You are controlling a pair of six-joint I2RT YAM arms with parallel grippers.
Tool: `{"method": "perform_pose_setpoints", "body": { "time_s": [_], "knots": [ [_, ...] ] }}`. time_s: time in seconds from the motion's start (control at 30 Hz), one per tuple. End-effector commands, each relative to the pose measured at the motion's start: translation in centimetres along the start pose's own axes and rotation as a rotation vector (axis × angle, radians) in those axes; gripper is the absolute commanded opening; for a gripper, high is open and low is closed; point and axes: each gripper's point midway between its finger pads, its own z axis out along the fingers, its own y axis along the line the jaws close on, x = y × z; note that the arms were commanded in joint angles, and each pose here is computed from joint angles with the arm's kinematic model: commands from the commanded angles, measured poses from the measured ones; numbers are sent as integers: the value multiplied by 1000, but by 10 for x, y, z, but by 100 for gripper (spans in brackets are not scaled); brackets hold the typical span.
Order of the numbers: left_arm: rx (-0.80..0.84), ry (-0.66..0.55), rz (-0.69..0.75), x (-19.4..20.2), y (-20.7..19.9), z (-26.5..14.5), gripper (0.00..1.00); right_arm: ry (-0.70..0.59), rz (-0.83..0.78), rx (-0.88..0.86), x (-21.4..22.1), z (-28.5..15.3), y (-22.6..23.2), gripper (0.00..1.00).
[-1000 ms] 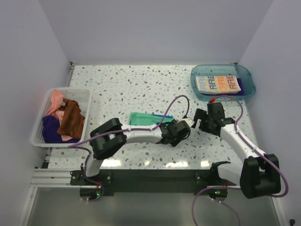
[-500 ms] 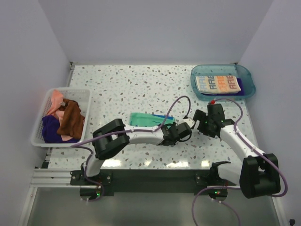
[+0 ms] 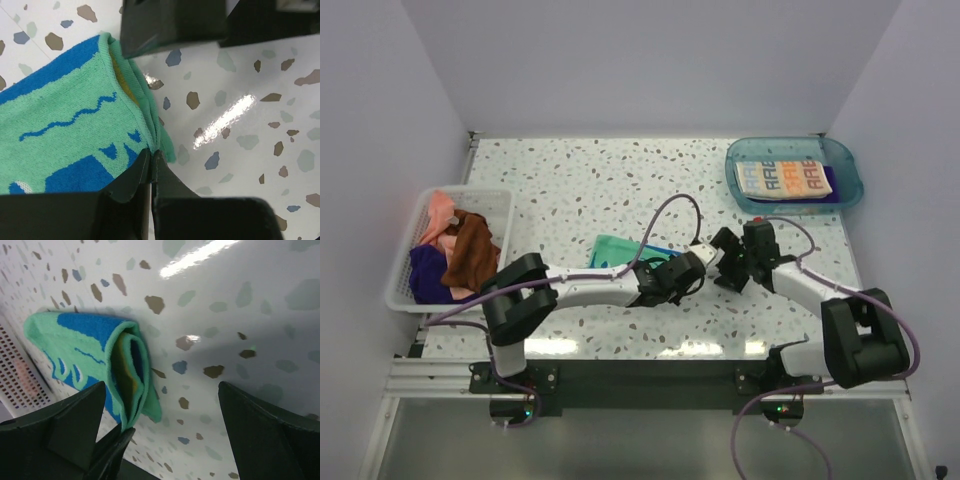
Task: Fold and stack the towels
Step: Neatly place the folded towel into the bin
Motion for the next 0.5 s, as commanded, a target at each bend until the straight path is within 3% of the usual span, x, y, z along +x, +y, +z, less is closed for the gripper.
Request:
{"method": "perform_pose_setpoints", "body": {
  "time_s": [0.0,0.23,0.33,0.47],
  "knots": [
    [36,-91,-69,-28,-1,-12,0,15,60,-98,8,12,31,99],
    [51,-68,-63,-20,-3,-8,2,-28,84,6,22,24,13,99],
    [63,-45,-46,-12,-7,-4,22,-86,49,66,11,18,0,99],
    [79,-38,-23,-9,-12,-2,40,-145,-10,218,-10,2,-29,99]
  ]
}}
